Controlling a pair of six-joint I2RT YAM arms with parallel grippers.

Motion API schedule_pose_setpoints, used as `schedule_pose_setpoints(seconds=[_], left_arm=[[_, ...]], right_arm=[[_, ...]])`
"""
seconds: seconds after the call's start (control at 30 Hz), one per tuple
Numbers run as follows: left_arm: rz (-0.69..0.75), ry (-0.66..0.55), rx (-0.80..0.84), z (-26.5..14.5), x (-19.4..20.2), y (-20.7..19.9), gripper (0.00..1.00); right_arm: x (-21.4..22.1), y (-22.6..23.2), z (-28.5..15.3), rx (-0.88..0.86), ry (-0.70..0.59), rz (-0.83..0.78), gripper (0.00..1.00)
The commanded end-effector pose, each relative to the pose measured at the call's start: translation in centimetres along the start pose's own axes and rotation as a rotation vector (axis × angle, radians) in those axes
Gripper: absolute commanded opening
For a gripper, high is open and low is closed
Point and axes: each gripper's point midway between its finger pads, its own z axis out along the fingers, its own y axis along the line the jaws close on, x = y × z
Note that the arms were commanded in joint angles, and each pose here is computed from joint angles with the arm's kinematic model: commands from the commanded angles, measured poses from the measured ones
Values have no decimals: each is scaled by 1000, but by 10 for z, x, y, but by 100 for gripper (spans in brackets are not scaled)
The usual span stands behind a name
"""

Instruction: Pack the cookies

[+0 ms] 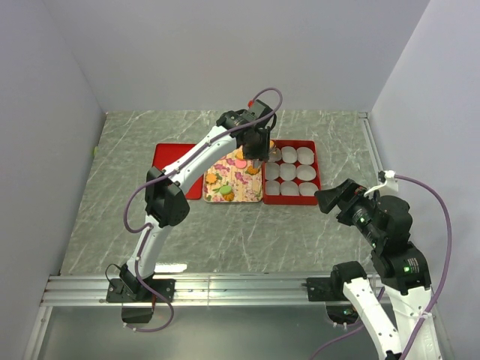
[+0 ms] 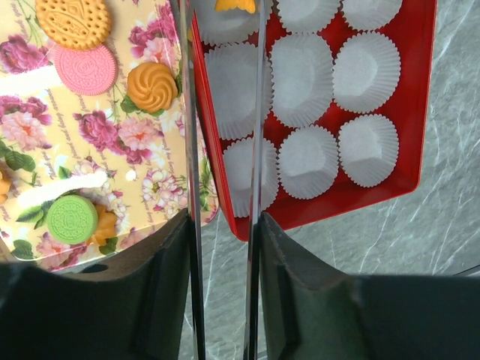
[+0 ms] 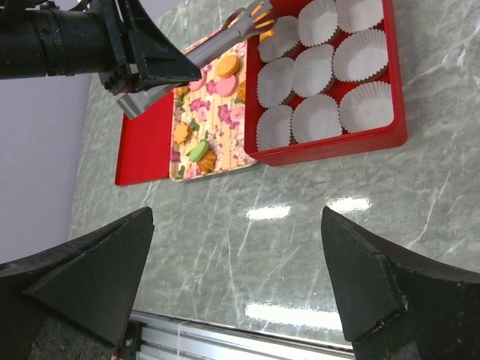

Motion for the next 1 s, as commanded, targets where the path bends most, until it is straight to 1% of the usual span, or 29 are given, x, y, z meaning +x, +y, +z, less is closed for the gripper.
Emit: schedule_pose_setpoints(seconds=[0.0,0.2,0.47,0.53,0.63,0.67,0.73,0.77,0.8,0.83,0.87,0.9,0.93,0.97], left_arm=[[-2,-77,31,-16,-20,-8,43],[-10,-81,35,-20,-20,-9,47],[-15,-87,35,-27,-20,-8,48],[-20,-106,51,-37,-26,-13,47],[-31,-149,62,-58,-38,-14,48],[-40,-174,65,-71,-45,-11,49],[-59,-183,57,-80,-48,-1,49],[-82,-208,59,-96,-55,8,49],[-89,-195,35,-95,-50,19,49],[-99,-216,35,-109,-53,25,49],[-106,-225,16,-112,-56,36,49],[-105,-216,-20,-109,-50,47,49],[-103,-230,-30,-117,-51,53,50],[-90,-214,-64,-112,-45,64,51]], right_arm=[[1,6,1,-27,9,4,99],[3,6,-1,-31,18,9,99],[7,6,-1,-35,28,17,98],[7,6,-1,-36,29,15,98],[7,5,-1,-33,29,14,99],[8,5,-1,-32,30,13,99],[8,5,0,-32,34,12,99],[8,5,0,-33,33,12,99],[9,5,0,-33,35,12,98],[9,4,0,-31,35,11,98],[9,5,1,-34,37,10,99],[10,5,1,-33,40,11,99],[11,4,2,-32,44,12,99],[10,5,3,-35,42,12,98]])
